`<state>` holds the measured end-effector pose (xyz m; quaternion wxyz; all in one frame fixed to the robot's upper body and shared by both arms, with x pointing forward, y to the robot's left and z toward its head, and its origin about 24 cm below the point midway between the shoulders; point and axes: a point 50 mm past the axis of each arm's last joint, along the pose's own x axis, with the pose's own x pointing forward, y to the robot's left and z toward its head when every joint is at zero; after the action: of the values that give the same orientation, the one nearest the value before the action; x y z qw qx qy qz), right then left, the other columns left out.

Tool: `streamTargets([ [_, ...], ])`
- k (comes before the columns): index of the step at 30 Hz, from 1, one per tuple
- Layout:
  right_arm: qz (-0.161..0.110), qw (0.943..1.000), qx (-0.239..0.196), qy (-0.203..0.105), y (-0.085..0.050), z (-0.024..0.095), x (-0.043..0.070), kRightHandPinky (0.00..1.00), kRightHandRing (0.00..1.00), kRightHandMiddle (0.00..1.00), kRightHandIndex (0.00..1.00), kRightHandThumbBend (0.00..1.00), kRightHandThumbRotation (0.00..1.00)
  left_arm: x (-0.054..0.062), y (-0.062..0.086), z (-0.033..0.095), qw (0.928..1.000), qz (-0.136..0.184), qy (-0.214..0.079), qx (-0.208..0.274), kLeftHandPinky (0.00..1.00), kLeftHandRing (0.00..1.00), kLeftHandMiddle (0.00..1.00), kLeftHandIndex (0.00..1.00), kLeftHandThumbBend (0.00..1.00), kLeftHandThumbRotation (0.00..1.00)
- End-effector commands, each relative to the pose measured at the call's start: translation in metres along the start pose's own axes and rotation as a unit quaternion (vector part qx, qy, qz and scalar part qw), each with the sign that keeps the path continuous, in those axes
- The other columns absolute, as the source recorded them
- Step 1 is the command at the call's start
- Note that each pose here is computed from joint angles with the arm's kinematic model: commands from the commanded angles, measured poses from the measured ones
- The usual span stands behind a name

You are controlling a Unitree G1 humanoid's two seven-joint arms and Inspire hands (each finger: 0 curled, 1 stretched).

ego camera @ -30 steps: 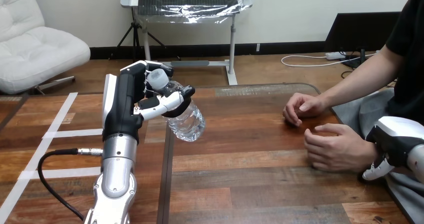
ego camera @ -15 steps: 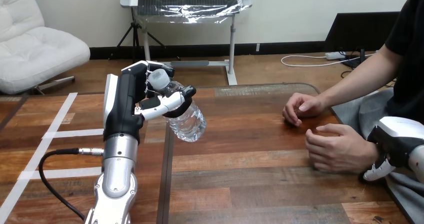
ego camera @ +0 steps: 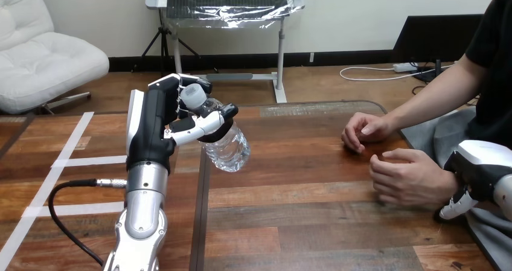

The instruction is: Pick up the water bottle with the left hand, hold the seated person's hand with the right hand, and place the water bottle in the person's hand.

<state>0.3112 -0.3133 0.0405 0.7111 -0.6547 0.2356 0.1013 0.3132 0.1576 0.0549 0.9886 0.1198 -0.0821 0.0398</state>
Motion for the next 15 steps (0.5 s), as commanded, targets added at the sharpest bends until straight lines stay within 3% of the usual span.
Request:
streamTargets([
  [1, 0.001, 0.9999, 0.011, -0.006, 0.0017, 0.0021, 0.0001, 0.15, 0.27, 0.37, 0.37, 0.65, 0.0, 0.0209, -0.0024, 0.039, 0.9972, 0.004, -0.074, -0.007, 0.38, 0.41, 0.45, 0.49, 0.68, 0.0],
  [15, -0.001, 1.0, 0.002, -0.005, -0.0022, 0.0032, 0.0003, 0.15, 0.26, 0.36, 0.36, 0.66, 0.0, 0.0209, -0.0032, 0.0405, 0.9969, 0.004, -0.078, -0.003, 0.38, 0.41, 0.45, 0.49, 0.68, 0.0],
])
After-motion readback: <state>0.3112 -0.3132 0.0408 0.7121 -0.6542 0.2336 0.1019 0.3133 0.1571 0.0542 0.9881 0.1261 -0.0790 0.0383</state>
